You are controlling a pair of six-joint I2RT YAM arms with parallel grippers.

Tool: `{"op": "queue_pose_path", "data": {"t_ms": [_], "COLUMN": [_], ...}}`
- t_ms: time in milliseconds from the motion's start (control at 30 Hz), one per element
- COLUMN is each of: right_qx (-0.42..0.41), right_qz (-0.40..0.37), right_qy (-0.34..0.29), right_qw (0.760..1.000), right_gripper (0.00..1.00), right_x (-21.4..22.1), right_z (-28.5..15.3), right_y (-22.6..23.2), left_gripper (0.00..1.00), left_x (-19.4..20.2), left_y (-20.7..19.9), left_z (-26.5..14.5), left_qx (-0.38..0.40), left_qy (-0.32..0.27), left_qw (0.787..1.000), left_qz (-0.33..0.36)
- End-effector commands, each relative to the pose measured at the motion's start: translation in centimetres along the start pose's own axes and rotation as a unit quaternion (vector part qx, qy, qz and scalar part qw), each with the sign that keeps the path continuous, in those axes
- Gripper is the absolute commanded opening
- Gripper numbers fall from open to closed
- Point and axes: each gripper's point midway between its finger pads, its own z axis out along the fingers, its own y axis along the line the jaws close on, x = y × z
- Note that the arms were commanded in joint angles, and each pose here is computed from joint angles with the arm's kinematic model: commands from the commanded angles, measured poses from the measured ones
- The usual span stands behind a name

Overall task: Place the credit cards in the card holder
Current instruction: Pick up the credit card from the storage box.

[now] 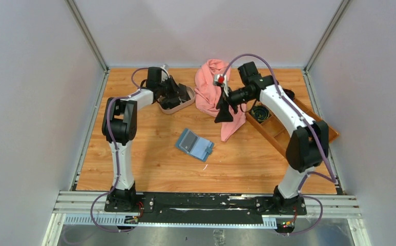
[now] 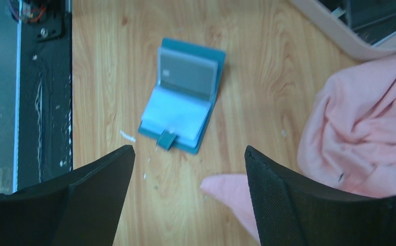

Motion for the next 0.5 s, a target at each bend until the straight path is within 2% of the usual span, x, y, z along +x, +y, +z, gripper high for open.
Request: {"op": "queue_pose_path", "data": {"t_ms": [0, 200, 367, 400, 467], "right_qx": [-0.016, 0.040, 0.019, 0.002, -0.009], "right_qz": [0.053, 0.127, 0.181, 0.213, 0.231], "right_qy": [0.012, 0.018, -0.054, -0.091, -0.112], "right_qw": [0.998, 0.991, 0.982, 0.973, 0.966], "right_gripper": [0.80, 0.56, 0.56, 0.58, 0.59], "right_x": [-2.3, -4.4, -6.6, -7.4, -8.0], "right_z": [2.6, 6.2, 9.4, 10.8, 11.5], "right_y": [-2.0, -9.3, -13.3, -14.7, -15.6], "left_gripper": [0.00, 0.00, 0.00, 0.00, 0.00], "left_x": [-1.0, -1.4, -0.9, -0.5, -0.3], "left_y": [-0.9, -1.6, -1.9, -2.3, -2.4], "left_z": [-1.1, -2.3, -3.5, -3.7, -3.7], "left_qx": [0.020, 0.022, 0.029, 0.045, 0.053], "left_qy": [-0.006, -0.020, -0.027, -0.023, -0.018], "left_qw": [0.999, 0.998, 0.996, 0.994, 0.992], "left_qz": [0.027, 0.050, 0.084, 0.101, 0.112]}}
